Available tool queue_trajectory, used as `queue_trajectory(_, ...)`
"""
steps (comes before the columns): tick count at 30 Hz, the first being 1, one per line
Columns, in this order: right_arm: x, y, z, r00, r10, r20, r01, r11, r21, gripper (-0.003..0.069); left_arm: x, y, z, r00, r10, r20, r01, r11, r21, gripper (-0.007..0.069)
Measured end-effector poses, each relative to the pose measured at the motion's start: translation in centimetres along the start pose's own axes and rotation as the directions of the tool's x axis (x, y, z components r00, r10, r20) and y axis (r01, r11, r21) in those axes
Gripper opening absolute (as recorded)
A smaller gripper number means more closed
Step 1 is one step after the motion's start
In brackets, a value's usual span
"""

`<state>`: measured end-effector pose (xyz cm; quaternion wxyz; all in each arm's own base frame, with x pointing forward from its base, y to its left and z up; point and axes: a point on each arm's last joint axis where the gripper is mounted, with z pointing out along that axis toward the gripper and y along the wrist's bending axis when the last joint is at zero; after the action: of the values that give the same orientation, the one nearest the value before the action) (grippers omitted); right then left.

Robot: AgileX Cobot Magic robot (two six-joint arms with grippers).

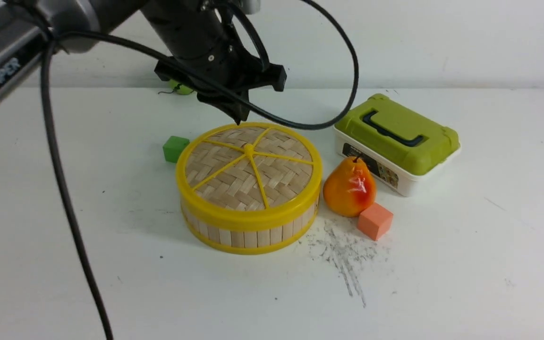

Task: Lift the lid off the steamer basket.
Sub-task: Use the left arm to lift the lid of the steamer

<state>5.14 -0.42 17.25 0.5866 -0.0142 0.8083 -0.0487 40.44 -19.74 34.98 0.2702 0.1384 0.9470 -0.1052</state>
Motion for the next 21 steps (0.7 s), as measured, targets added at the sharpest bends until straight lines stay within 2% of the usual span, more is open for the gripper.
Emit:
queue_trajectory(1, 0.0, 0.0, 0.0, 1.000, 0.000, 0.000, 0.000, 1.000, 0.000, 0.0240, 0.0, 0.0, 0.2, 1.000, -0.001, -0.004, 0.001, 1.000, -0.002, 0.0027)
queue_trajectory(7, 0.0, 0.0, 0.0, 1.000, 0.000, 0.000, 0.000, 1.000, 0.000, 0.0240, 0.2, 0.0, 3.0, 0.999, 0.019, -0.046, -0.021, 0.999, -0.050, 0.0239)
queue_trajectory(8, 0.0, 0.0, 0.0, 1.000, 0.000, 0.000, 0.000, 1.000, 0.000, 0.0240, 0.2, -0.1, 3.0, 0.999, 0.019, -0.046, -0.021, 0.999, -0.049, 0.0245)
queue_trajectory(9, 0.0, 0.0, 0.0, 1.000, 0.000, 0.000, 0.000, 1.000, 0.000, 0.0240, 0.2, -0.5, 3.2, 0.998, 0.050, -0.045, -0.053, 0.996, -0.076, 0.0286)
queue_trajectory(15, 0.0, 0.0, 0.0, 1.000, 0.000, 0.000, 0.000, 1.000, 0.000, 0.0240, 0.7, -2.5, 4.9, 0.986, 0.163, -0.045, -0.169, 0.969, -0.179, 0.0323)
queue_trajectory(21, 0.0, 0.0, 0.0, 1.000, 0.000, 0.000, 0.000, 1.000, 0.000, 0.0240, 0.6, -1.8, 7.0, 0.994, 0.103, -0.029, -0.107, 0.972, -0.210, 0.0323)
